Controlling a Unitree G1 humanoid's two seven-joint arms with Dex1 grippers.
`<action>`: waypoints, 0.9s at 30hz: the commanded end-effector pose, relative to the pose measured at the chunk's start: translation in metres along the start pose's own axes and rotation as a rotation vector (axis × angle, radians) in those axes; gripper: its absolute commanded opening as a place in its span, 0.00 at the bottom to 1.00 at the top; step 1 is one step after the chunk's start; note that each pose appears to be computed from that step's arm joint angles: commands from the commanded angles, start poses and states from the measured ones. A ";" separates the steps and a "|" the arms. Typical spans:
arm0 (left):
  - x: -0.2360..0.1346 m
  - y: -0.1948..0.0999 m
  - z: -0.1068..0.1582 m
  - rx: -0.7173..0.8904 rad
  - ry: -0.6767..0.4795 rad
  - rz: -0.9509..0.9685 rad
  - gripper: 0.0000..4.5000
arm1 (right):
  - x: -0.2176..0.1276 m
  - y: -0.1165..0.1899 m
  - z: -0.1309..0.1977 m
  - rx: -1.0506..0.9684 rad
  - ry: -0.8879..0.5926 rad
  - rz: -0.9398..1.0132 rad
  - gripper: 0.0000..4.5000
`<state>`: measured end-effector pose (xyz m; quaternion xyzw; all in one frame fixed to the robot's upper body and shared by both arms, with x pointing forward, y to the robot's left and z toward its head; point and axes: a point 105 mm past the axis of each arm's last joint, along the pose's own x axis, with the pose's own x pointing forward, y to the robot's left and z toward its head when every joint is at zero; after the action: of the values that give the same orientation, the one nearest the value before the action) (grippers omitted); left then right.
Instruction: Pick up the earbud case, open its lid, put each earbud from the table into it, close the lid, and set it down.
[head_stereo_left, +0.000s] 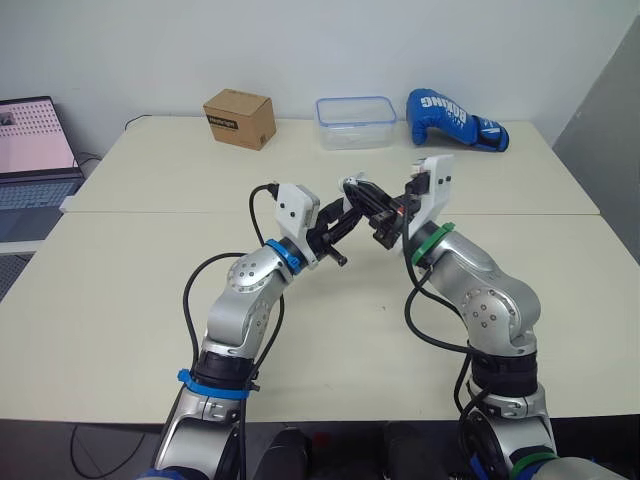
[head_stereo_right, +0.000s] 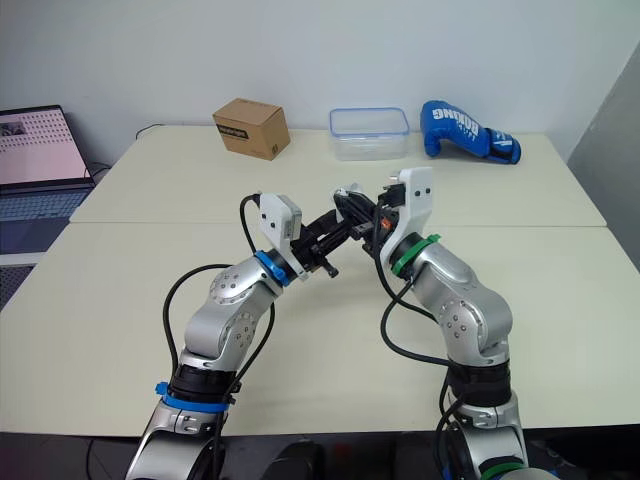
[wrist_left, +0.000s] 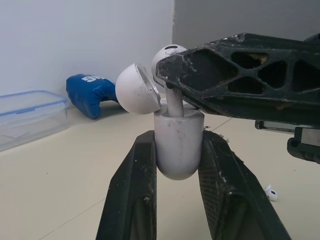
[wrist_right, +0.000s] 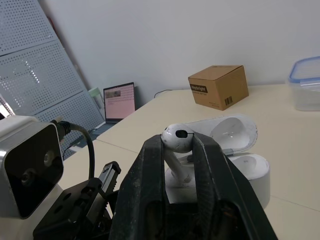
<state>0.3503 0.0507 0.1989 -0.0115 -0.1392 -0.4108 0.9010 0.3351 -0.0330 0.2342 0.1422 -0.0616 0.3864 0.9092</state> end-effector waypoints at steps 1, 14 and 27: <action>0.005 -0.010 0.028 0.051 -0.100 -0.045 0.17 | 0.000 0.001 -0.001 0.025 0.002 -0.010 0.40; 0.002 -0.008 0.025 0.040 -0.093 -0.030 0.17 | -0.002 -0.007 0.014 0.048 -0.057 -0.032 0.63; -0.035 0.015 0.004 0.063 0.018 0.007 0.17 | -0.085 -0.068 0.030 -0.391 0.465 0.161 0.63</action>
<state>0.3460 0.0906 0.1751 0.0185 -0.1069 -0.3898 0.9145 0.3254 -0.1421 0.2412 -0.0726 0.0493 0.4305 0.8983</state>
